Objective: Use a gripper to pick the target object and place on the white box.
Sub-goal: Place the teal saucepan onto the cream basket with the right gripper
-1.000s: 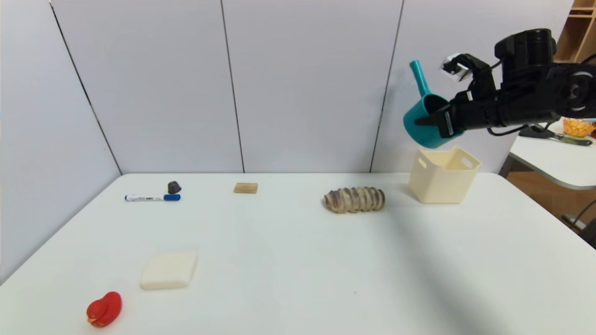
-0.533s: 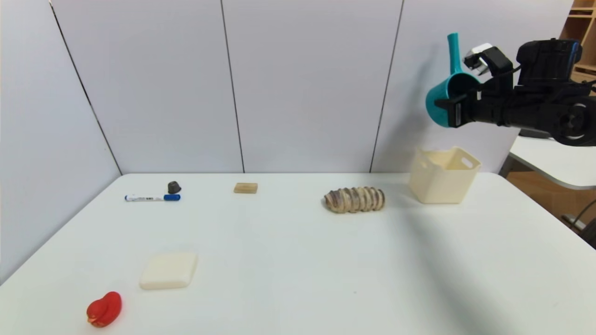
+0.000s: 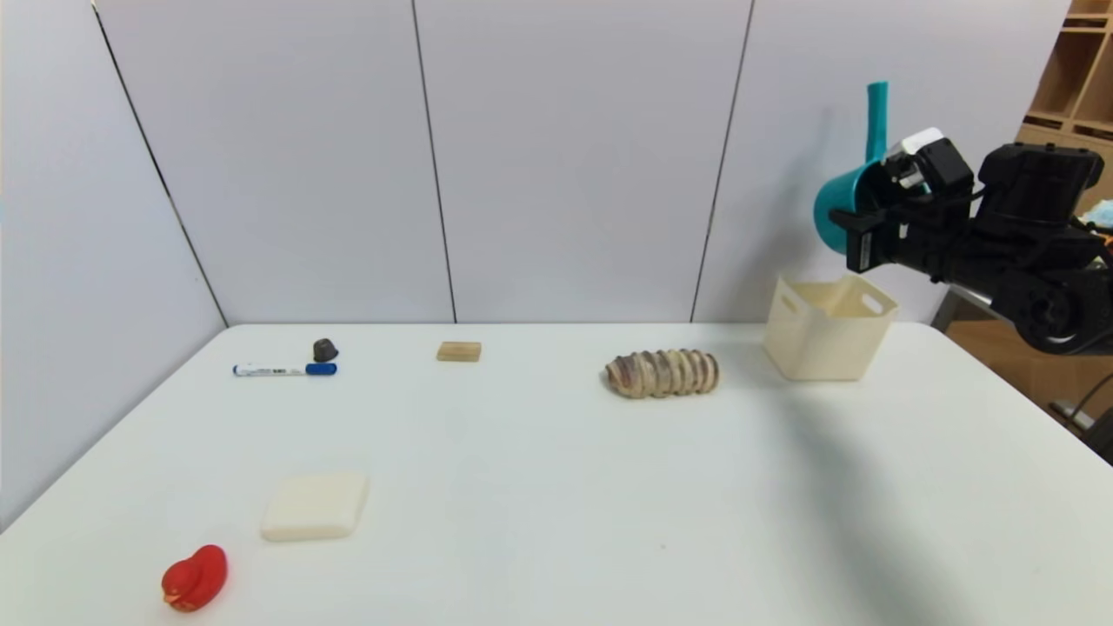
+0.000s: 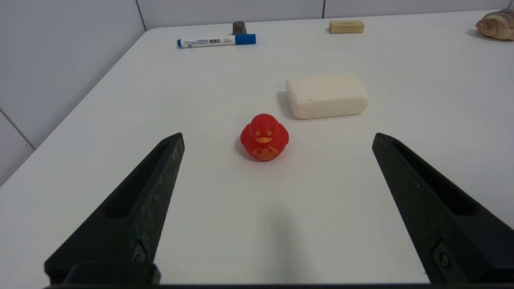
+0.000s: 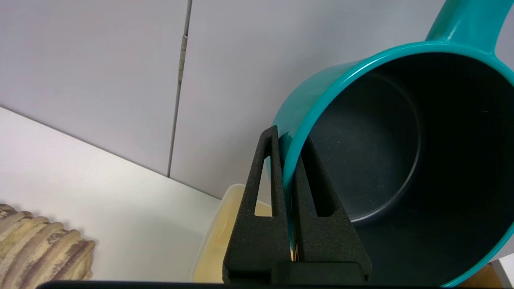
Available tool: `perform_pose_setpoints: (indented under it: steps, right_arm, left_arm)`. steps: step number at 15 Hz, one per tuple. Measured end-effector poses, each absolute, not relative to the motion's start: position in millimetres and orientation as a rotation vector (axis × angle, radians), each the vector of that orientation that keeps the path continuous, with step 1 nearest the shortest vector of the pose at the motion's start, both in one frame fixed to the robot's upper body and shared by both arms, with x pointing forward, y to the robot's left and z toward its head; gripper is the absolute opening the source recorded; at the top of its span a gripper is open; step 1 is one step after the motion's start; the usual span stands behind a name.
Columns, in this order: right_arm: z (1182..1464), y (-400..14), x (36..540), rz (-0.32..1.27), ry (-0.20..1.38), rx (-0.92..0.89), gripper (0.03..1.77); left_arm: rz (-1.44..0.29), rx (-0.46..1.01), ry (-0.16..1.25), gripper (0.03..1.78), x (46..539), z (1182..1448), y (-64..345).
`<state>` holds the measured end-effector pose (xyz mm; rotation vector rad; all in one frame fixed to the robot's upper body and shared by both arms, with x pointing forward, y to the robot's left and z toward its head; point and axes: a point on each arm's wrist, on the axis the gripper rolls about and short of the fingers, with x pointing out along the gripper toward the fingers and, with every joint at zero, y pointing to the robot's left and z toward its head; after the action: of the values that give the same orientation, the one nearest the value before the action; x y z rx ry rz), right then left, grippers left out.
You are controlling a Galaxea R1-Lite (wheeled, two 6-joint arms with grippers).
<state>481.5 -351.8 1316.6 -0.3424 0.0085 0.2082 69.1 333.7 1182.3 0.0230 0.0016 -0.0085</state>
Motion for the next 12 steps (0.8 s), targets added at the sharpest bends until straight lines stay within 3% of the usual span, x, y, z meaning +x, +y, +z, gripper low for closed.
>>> perform_pose_setpoints:
  steps: [6,12]
  right_arm:
    - [1278.1,-351.4,474.5,0.216,0.047,-0.340,0.10]
    - [1271.9,-351.2,475.6,0.221,0.064,-0.339,0.10]
  left_arm:
    - [-0.009,0.022,0.002,1.69,69.1,1182.3,333.7]
    - [-0.008,0.023,0.001,1.69,69.1,1182.4,333.7]
